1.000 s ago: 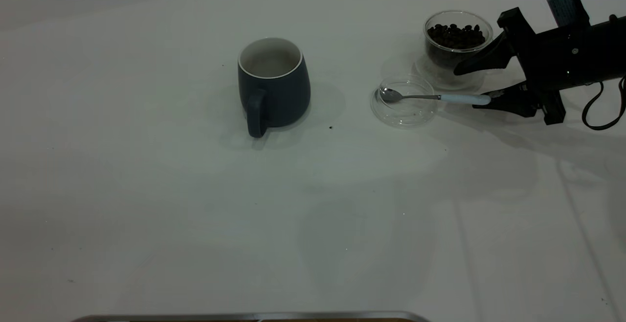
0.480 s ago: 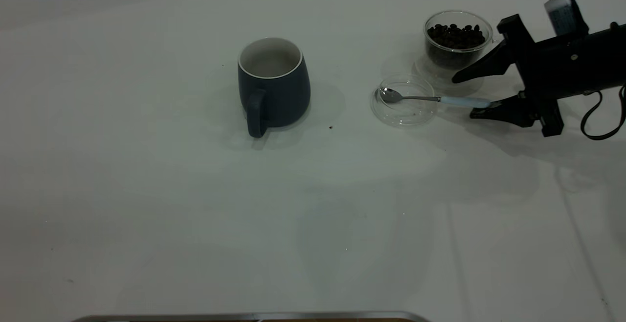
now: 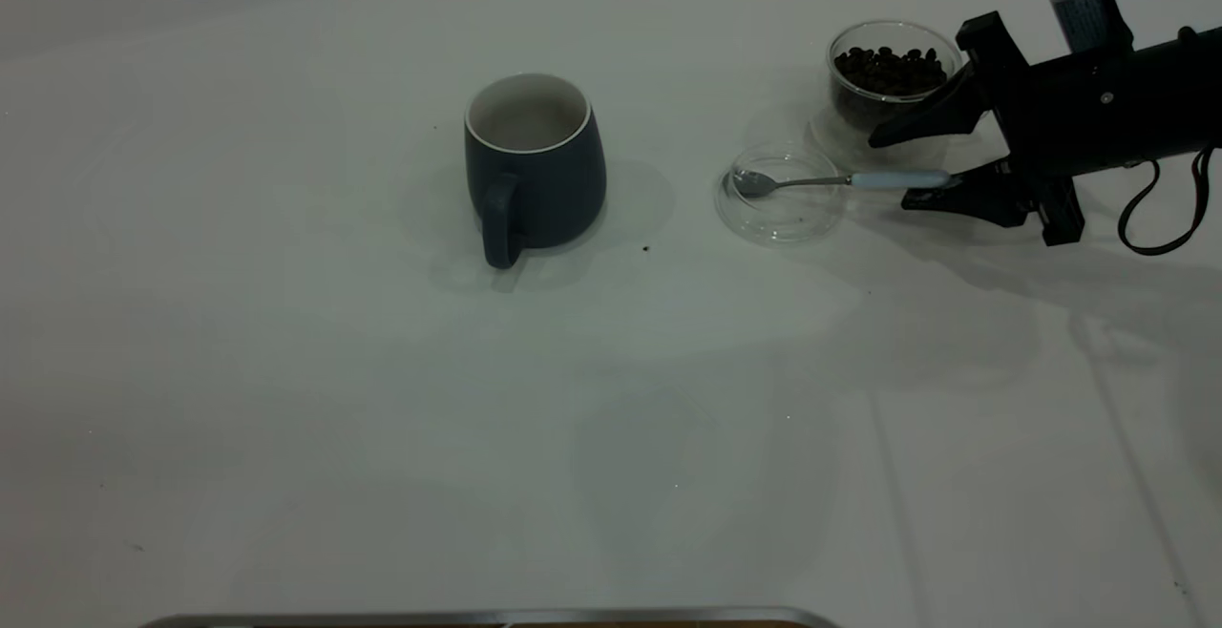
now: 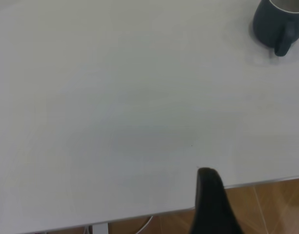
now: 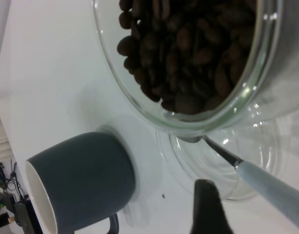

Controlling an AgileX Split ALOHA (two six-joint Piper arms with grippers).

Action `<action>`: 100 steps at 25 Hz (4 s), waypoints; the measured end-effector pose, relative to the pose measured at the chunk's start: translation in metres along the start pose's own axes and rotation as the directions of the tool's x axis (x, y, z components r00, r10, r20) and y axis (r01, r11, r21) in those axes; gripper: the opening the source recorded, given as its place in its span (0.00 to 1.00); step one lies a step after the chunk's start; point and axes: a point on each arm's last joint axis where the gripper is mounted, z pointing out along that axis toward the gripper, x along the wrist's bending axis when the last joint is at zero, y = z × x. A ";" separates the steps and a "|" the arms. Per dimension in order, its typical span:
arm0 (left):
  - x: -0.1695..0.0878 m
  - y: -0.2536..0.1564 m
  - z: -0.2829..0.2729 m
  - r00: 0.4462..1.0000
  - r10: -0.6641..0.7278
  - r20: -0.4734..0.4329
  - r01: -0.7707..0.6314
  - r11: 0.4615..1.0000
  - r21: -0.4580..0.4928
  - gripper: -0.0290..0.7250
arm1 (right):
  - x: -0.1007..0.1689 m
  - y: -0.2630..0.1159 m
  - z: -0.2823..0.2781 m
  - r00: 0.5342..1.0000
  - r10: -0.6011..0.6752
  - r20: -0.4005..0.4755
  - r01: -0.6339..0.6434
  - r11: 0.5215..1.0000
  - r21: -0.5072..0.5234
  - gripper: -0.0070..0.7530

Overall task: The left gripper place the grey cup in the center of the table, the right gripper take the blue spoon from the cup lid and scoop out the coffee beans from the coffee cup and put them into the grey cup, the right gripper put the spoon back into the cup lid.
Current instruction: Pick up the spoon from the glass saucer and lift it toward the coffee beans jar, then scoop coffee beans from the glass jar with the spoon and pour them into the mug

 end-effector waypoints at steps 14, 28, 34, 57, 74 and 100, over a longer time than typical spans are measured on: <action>0.000 0.000 0.000 1.000 -0.001 0.000 0.001 1.000 0.000 0.74 | 0.005 -0.001 -0.002 0.979 -0.191 -0.068 0.193 0.981 0.015 0.21; 0.000 0.000 0.000 1.000 -0.002 0.000 0.002 1.000 0.000 0.74 | 0.035 0.006 -0.035 0.919 -0.386 -0.079 0.390 0.920 0.043 0.16; 0.000 0.000 0.000 1.000 -0.002 0.000 0.002 1.000 0.000 0.74 | 0.067 0.012 -0.064 0.874 -0.484 -0.028 0.484 0.875 0.001 0.16; 0.000 0.000 0.000 1.000 -0.001 0.000 0.001 1.000 0.000 0.74 | 0.069 0.027 -0.098 0.769 -0.548 0.330 0.608 0.785 -0.113 0.16; 0.000 0.000 0.000 1.000 -0.001 0.000 0.001 1.000 0.000 0.74 | 0.061 0.021 -0.082 0.891 -0.413 0.189 0.442 0.886 -0.144 0.16; 0.000 0.000 0.000 1.000 -0.002 0.000 0.002 1.000 0.000 0.74 | -0.020 0.035 -0.080 0.972 -0.082 -0.219 0.048 0.987 -0.156 0.16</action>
